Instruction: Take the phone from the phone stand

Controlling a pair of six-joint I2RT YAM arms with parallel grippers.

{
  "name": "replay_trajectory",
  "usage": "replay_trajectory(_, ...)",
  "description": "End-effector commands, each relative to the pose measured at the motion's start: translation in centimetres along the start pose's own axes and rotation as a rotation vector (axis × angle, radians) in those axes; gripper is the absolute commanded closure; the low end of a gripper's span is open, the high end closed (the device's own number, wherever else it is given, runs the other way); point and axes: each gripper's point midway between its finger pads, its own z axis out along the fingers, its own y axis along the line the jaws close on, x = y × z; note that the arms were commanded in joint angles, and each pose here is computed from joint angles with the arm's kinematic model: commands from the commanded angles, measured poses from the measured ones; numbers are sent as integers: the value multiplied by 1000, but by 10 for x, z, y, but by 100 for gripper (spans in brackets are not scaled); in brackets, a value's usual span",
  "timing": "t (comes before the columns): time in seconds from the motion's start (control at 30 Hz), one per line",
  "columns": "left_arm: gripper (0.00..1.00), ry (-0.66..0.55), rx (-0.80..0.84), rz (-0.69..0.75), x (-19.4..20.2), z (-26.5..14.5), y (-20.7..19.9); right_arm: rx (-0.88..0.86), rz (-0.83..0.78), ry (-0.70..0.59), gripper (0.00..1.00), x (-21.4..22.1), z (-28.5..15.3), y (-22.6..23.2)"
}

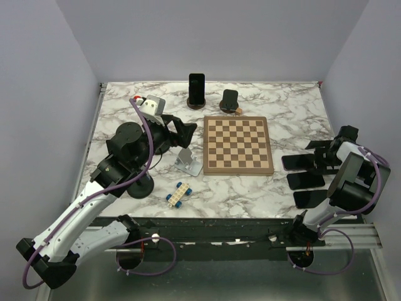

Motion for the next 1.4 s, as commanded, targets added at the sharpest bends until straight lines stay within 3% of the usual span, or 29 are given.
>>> replay_trajectory(0.0,1,-15,22,-11,-10,-4,-5,63,-19,-62,0,-14,9,-18)
replay_trajectory(0.33,1,-16,24,-14,-10,-4,-5,34,-47,-119,0,-24,-10,-9)
replay_trajectory(0.53,1,-16,25,-17,-11,-4,-6,-24,-133,-267,0,-50,-44,10)
replay_trajectory(0.63,1,-13,29,-21,-10,-4,-6,-86,-187,-342,0,-60,-66,21)
replay_trajectory(0.77,1,-10,36,-29,-9,-3,-8,-272,-323,-350,0,-51,-91,51)
replay_trajectory(1.03,1,-10,32,-30,-9,-3,-6,-900,-563,-140,0,30,-148,123)
replay_trajectory(1.37,1,-35,13,-23,-13,-7,-3,-870,-1062,-203,0,200,-150,173)
